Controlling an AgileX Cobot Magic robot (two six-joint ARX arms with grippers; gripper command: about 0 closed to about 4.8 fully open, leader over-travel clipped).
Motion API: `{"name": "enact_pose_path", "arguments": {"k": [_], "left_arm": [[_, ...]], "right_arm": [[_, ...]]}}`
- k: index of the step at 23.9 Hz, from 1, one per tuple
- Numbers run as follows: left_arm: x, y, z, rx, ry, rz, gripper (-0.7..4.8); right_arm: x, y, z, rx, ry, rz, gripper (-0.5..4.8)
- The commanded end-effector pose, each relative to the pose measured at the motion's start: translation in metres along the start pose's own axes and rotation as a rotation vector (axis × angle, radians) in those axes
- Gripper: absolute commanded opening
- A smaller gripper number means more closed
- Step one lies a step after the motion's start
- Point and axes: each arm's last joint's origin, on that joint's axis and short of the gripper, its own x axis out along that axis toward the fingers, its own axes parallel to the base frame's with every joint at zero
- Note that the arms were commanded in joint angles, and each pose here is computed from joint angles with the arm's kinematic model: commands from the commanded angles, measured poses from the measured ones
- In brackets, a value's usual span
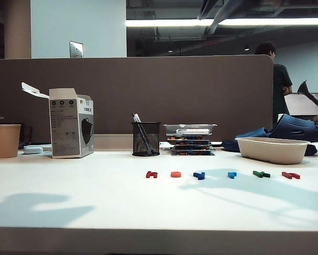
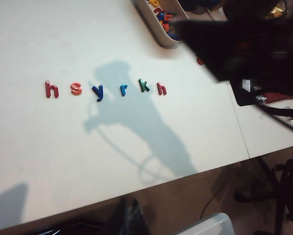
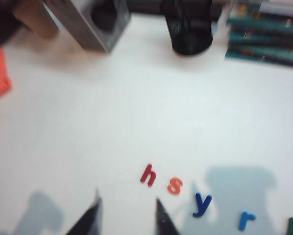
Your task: Select the appropriate letters from the row of letter magnets placed on the table to arrange into the word "sky".
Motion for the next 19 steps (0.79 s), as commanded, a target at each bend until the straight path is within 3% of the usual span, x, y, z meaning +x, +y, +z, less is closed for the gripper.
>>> {"name": "enact_pose_path", "arguments": {"k": [1,8,19], "left_arm": [[-0.001,0.000,0.001,0.000,-0.011,-0.002,-0.05],[-0.001,0.000,0.001,0.000,-0.010,-0.004,-0.05],[-0.001,0.000,0.001,0.000,-0.010,-0.004,-0.05]], "right_arm": [[0.044,0.003,-0.008,0.042,0.088,-0.054,2.20],[0.125,-0.005,-0.040,0.073,0.287,-0.123,2.20],[0.166,-0.014,-0.057,0.086,0.384,-0.167,2.20]]}}
